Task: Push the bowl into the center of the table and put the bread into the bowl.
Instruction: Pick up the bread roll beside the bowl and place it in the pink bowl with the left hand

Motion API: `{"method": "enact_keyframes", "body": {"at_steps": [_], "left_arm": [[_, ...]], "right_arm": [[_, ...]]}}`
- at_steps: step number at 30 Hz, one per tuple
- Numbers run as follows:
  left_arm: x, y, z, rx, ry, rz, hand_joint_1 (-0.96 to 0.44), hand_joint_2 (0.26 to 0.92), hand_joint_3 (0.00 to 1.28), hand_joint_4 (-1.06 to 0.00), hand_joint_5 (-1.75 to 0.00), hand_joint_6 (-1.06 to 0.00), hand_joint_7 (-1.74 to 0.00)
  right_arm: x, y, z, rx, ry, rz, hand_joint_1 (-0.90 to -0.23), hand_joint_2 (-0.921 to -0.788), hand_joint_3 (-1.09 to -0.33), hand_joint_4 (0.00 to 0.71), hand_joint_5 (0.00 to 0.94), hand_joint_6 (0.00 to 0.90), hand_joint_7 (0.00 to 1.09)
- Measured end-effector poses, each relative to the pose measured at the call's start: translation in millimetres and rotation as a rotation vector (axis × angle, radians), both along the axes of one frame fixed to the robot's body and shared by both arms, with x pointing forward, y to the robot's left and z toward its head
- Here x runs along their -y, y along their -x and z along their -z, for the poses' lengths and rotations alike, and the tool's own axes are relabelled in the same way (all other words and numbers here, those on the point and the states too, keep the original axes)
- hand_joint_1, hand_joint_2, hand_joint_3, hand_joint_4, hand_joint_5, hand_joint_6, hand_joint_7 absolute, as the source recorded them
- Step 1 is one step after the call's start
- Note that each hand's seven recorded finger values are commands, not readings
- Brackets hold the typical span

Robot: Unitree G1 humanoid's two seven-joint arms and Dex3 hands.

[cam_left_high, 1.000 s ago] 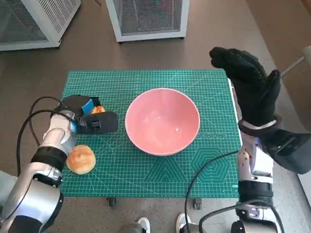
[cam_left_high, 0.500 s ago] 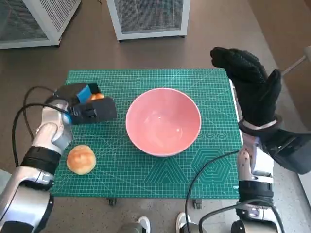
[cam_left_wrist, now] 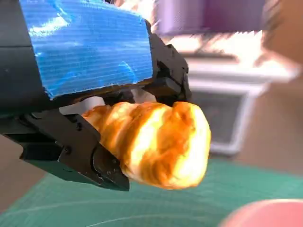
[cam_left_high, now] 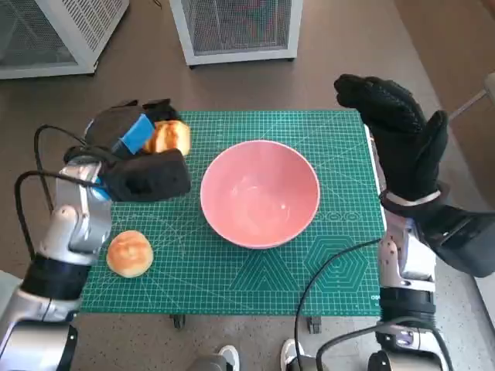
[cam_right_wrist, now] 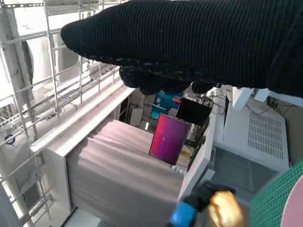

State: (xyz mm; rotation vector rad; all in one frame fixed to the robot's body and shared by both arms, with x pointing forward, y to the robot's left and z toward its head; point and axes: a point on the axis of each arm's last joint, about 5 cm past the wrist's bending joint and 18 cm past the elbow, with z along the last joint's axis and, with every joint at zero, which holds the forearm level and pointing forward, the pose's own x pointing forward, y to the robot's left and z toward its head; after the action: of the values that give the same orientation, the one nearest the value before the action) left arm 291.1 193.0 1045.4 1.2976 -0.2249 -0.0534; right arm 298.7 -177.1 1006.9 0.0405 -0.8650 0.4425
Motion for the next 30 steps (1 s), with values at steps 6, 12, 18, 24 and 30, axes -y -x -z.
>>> {"method": "enact_keyframes", "body": {"at_steps": [6, 12, 18, 24, 30], "left_arm": [[29.2, 19.7, -15.1, 0.072, 0.042, 0.225, 0.00, 0.888, 0.00, -0.88, -0.94, -0.73, -1.07], [54.6, 27.3, -22.1, 0.070, 0.027, 0.410, 0.00, 0.894, 0.00, -0.86, -0.96, -0.72, -1.09], [68.7, 24.8, -19.7, 0.012, 0.022, 0.477, 0.00, 0.902, 0.01, -0.83, -0.99, -0.70, -1.10], [78.2, 21.2, -14.5, -0.025, 0.017, 0.524, 0.00, 0.911, 0.01, -0.80, -1.04, -0.69, -1.10], [83.0, 16.0, -6.7, -0.076, 0.017, 0.542, 0.18, 0.919, 0.09, -0.68, -1.21, -0.56, -0.82]], "right_arm": [[0.0, -0.2, 0.4, -0.005, -0.002, -0.006, -0.643, -0.921, -0.756, 0.198, 0.000, 0.082, 0.28], [-0.1, -0.7, 1.2, -0.012, 0.001, -0.016, -0.644, -0.921, -0.752, 0.198, 0.001, 0.083, 0.28], [2.8, -0.5, 1.4, -0.011, -0.004, -0.014, -0.639, -0.921, -0.748, 0.200, 0.001, 0.085, 0.28], [4.6, -0.4, 1.6, -0.012, -0.012, -0.012, -0.642, -0.921, -0.745, 0.200, 0.001, 0.089, 0.28], [4.6, -0.6, 2.1, -0.014, -0.016, -0.015, -0.647, -0.921, -0.739, 0.201, 0.001, 0.092, 0.28]]}}
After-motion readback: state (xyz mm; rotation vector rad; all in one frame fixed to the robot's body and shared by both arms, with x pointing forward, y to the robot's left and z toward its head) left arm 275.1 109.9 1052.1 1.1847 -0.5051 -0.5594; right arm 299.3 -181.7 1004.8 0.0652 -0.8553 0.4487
